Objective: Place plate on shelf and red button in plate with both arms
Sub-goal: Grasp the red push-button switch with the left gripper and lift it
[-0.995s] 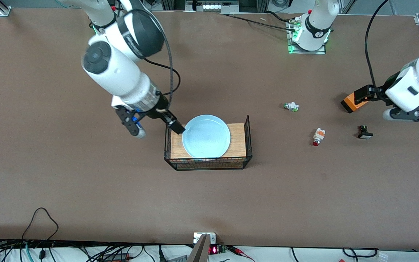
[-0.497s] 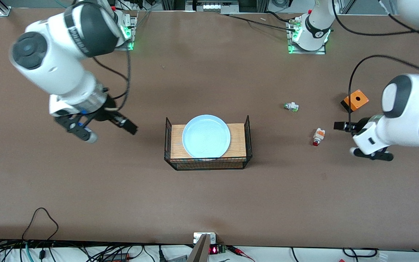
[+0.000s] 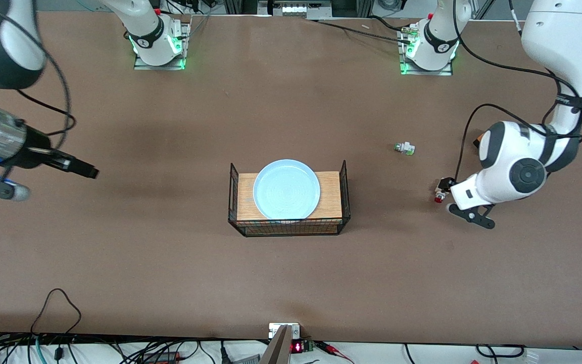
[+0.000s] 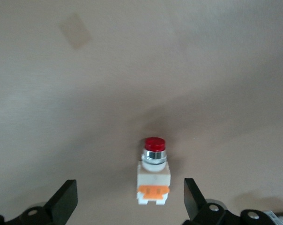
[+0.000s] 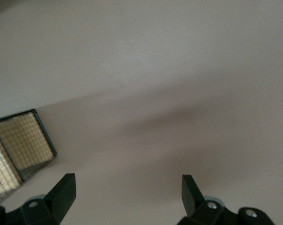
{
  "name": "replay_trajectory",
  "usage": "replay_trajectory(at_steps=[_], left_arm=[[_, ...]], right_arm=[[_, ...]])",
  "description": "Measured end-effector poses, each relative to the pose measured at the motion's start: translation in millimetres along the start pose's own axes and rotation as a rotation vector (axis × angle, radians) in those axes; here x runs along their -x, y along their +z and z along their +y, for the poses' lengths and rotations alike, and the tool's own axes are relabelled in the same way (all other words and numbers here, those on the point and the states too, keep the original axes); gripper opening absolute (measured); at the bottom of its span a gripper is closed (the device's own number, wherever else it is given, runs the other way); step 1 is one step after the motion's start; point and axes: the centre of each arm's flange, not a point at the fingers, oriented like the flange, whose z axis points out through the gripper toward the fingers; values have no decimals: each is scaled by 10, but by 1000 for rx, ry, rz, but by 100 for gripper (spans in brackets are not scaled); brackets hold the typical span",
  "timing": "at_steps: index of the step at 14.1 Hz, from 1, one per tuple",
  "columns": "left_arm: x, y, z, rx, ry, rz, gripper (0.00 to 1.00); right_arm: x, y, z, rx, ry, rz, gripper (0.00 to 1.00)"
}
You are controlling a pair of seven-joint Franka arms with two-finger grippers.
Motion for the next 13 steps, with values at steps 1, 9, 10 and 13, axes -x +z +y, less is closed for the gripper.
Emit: replay_trajectory(at_steps=[1,9,10,13], left_arm=[[39,108,43,-1,8,18,100],[240,491,179,9,22,37,54],[244,492,176,10,24,33,42],[136,205,112,12,28,-18,41]], right_arm=[[-3,-77,211,-3,-31,-9,100],[278,-529,527,96,-203,1,100],[292,-516,534,94,-204,4,100],[362,-481,564,90,-208,3,100]])
